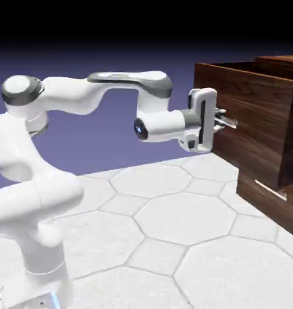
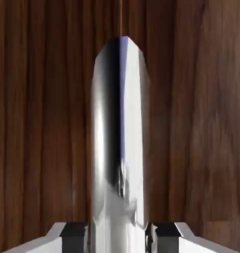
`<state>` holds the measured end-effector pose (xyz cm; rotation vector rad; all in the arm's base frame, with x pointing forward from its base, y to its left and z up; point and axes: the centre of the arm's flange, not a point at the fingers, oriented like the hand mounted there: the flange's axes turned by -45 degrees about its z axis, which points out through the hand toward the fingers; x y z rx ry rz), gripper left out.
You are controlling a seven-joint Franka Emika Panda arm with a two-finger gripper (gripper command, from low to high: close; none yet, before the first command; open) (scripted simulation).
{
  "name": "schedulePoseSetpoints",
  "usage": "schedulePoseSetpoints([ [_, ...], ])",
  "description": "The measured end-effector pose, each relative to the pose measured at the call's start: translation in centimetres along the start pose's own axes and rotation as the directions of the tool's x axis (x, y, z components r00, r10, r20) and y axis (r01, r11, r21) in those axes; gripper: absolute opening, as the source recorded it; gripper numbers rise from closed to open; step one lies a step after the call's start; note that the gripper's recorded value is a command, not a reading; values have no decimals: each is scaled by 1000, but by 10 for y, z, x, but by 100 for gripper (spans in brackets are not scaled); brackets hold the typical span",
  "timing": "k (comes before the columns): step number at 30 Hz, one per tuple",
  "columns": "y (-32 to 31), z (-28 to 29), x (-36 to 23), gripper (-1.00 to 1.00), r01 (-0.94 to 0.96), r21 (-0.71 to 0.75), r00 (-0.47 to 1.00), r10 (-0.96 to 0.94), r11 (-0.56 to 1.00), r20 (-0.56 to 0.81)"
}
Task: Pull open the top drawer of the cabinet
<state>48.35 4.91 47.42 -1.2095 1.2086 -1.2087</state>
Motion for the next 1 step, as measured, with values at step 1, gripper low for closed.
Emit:
schedulePoseSetpoints([
  [1, 0, -11, -1, 100, 2, 0, 1000, -2, 1000, 0],
])
